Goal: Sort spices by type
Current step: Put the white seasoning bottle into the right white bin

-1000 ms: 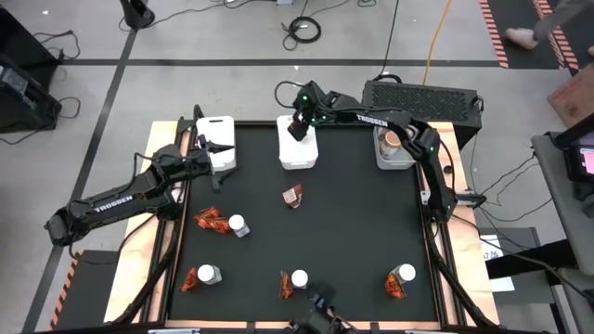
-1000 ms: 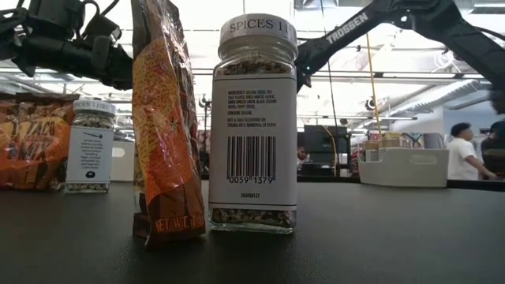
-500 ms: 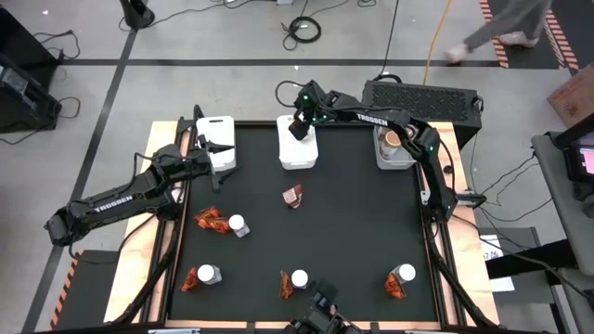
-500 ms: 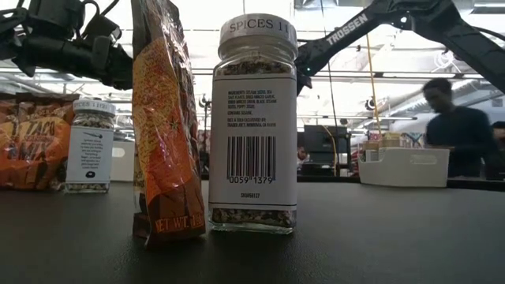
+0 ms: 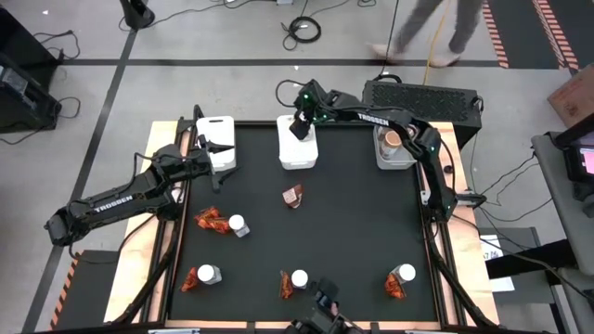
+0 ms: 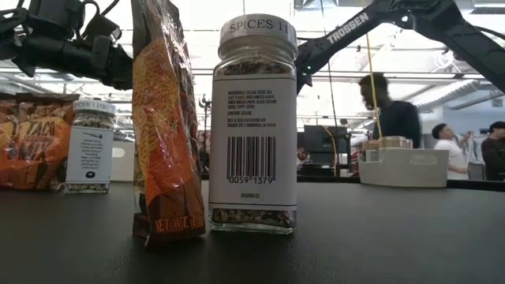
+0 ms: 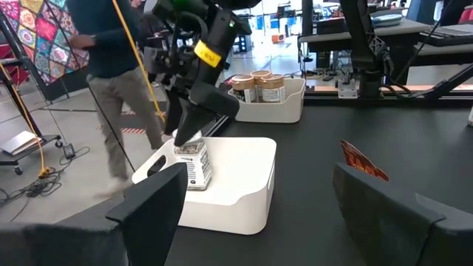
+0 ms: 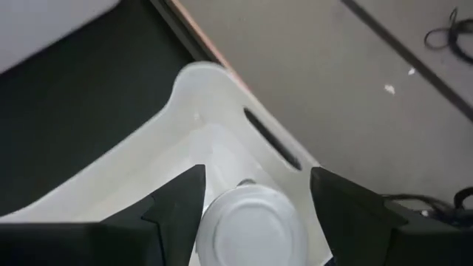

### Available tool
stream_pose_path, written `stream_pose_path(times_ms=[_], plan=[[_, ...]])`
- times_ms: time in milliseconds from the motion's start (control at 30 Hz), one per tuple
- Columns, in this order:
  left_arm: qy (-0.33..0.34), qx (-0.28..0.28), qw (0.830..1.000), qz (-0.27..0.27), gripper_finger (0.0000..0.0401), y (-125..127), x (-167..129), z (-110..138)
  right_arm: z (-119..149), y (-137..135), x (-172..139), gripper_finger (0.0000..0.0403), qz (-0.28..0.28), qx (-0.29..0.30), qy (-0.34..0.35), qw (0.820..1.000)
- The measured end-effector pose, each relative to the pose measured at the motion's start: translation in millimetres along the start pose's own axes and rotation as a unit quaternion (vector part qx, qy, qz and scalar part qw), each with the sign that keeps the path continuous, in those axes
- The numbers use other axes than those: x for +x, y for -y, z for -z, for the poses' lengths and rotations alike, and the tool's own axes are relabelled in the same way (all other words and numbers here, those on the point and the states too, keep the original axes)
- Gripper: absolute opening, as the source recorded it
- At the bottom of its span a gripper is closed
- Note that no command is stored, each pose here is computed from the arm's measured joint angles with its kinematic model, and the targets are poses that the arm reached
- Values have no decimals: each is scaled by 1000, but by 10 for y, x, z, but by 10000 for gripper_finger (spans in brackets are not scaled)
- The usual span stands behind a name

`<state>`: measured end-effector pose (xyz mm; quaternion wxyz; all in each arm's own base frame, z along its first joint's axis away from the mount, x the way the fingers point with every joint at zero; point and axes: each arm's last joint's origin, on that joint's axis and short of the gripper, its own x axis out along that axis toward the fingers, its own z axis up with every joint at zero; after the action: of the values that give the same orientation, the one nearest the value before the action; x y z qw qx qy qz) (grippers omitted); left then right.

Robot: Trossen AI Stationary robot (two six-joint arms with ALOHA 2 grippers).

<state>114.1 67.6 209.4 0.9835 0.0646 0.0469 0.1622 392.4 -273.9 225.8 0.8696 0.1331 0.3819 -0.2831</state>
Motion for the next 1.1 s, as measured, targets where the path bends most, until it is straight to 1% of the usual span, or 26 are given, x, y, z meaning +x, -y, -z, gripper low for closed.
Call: stream_pose_path(times_ms=[100,233,300,400,600,767,933,1033,1100], plan=[[0,-2,1000,0,338,0,0,0,-73,-1,-121,240,1,-13,21,1000],[5,-9,1000,1,338,0,0,-9,-186,-38,-355,240,-3,-19,53,998],[6,-11,1000,7,338,3,0,-9,-221,-101,-505,240,-12,-25,58,998],[7,-11,1000,14,338,7,0,-11,-249,-276,-739,240,-28,-49,62,996],[7,-11,1000,17,338,9,0,-10,-211,-809,-1111,240,-74,-105,65,990],[9,-11,1000,26,338,14,-1,-13,-115,-1317,-1241,240,-119,-150,73,979],[9,-12,1000,27,338,15,0,-13,-8,-1814,-1266,240,-162,-192,101,963],[8,-12,1000,22,338,12,0,-12,35,-2103,-1210,240,-187,-206,138,951],[4,-12,1000,4,338,1,0,-8,59,-2290,-1137,240,-202,-216,171,940]])
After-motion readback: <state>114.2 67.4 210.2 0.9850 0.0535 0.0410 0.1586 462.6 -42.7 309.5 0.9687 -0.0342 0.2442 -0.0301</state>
